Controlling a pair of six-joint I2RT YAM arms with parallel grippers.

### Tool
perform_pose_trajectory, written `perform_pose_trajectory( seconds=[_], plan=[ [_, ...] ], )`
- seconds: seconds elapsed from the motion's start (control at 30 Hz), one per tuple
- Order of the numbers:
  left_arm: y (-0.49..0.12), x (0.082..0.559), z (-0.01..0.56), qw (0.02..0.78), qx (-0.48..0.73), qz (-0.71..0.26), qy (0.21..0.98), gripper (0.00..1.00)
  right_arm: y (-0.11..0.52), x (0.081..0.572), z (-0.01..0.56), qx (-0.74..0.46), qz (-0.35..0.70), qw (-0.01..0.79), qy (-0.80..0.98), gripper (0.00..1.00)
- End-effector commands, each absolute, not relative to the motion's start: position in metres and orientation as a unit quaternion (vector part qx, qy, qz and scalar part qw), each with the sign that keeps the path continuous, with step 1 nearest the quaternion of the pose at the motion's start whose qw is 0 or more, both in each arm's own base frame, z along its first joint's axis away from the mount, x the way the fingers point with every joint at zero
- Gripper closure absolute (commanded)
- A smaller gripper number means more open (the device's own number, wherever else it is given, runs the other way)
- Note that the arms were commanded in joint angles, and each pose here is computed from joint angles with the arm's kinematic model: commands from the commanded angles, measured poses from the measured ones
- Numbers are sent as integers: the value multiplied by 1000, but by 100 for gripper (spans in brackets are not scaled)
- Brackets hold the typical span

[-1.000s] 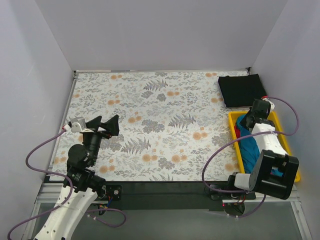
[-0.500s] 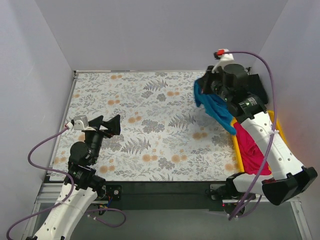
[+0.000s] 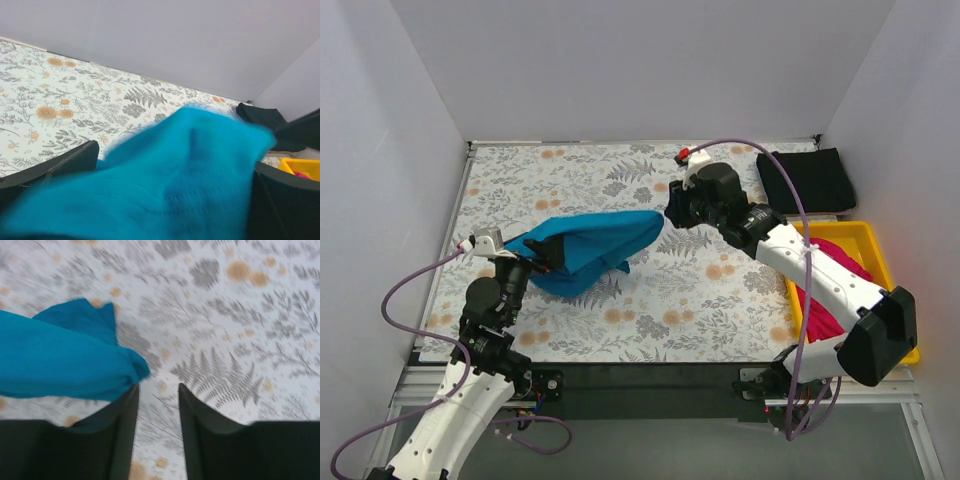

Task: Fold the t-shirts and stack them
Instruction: Move the tshirt to the center of the board

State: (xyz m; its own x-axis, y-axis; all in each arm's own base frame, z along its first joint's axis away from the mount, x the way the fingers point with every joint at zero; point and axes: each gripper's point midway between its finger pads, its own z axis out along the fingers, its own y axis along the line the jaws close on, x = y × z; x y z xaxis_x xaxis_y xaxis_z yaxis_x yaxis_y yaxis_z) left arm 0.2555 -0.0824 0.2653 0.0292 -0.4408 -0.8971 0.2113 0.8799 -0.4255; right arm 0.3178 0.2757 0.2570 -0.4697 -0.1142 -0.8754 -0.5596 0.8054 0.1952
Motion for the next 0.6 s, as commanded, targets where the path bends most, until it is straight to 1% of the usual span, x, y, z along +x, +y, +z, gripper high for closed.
perform_pose_trajectory(
  seconds=[0.0,0.03,0.1,0.13,0.2,0.27,0.3,0.33,0.4,0.43,0.47,0.5,0.57],
  plan=[
    [-83,256,261,702,-85,-224,671,2,233,334,213,-156,154,465,858,52],
    [-84,256,261,701,-85,-227,671,2,222,335,211,-145,136,470,860,39],
    [-86,254,257,691,-84,-229,681,2,215,330,203,-162,120,467,861,31],
    [-87,253,254,686,-82,-231,685,2,221,323,206,-192,136,465,853,29],
    [-90,253,253,680,-80,-238,689,3,234,313,204,-229,167,453,845,28],
    [-95,253,249,671,-74,-246,696,3,257,295,196,-283,215,424,834,28],
    [-102,252,247,661,-65,-259,701,3,268,286,193,-302,231,413,828,28],
    [-106,253,243,647,-66,-267,711,4,281,273,179,-324,256,386,825,28],
    [-114,251,239,627,-61,-281,725,6,305,256,171,-353,288,370,810,28],
    [-115,250,232,609,-74,-283,737,6,316,249,156,-366,296,349,810,28],
    [-114,252,230,601,-82,-280,744,6,326,246,151,-375,302,345,806,28],
    [-110,254,224,596,-95,-268,751,6,338,236,145,-392,305,334,801,28],
    [-103,254,208,576,-118,-248,770,6,356,232,125,-412,304,309,802,28]
  ],
)
